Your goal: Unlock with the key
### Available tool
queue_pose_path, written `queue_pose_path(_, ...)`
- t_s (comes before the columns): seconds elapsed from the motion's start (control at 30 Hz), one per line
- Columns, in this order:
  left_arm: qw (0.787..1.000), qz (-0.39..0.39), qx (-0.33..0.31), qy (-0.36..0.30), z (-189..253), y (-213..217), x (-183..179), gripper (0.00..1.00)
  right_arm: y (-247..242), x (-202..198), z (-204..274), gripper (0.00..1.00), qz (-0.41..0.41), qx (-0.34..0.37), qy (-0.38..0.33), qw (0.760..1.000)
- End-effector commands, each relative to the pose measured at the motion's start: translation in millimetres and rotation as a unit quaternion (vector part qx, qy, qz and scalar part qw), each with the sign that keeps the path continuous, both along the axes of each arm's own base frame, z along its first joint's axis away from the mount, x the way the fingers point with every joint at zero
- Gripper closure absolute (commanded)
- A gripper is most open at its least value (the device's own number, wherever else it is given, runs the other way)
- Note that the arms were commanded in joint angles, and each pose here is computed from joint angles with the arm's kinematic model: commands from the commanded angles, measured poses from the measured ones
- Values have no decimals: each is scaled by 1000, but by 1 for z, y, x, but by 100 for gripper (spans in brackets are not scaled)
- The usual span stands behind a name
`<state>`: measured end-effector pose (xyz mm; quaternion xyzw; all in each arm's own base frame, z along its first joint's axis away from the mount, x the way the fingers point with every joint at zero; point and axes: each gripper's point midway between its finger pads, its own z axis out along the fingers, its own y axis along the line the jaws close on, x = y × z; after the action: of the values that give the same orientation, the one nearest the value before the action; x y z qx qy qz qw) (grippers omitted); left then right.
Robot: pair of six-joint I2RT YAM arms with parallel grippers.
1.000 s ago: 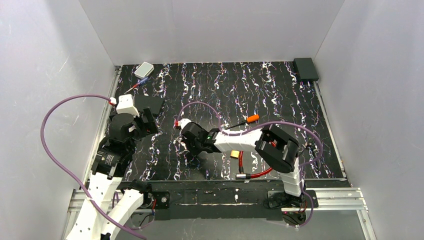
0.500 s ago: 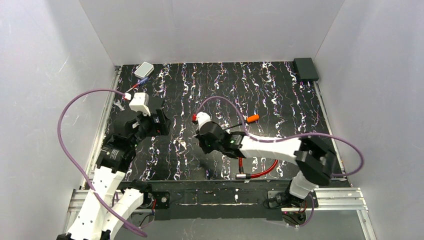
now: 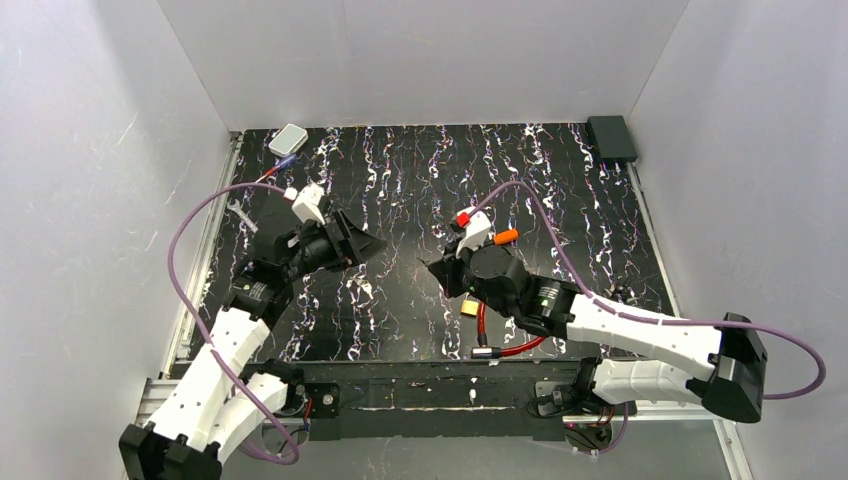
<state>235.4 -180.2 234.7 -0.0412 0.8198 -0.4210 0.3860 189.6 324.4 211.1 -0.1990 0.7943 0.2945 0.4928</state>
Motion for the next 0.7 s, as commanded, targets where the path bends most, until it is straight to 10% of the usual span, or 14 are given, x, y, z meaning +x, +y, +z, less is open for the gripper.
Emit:
queue_pose_path(0.0,993,-85,-80,-22,26,-43,-10,35,-4,2,23,99,-19,37,-1,999)
queue_pose_path(0.67,981,-175,-63,-51,10,-101,-20,63,-4,-6,54,99,40,93,46,994)
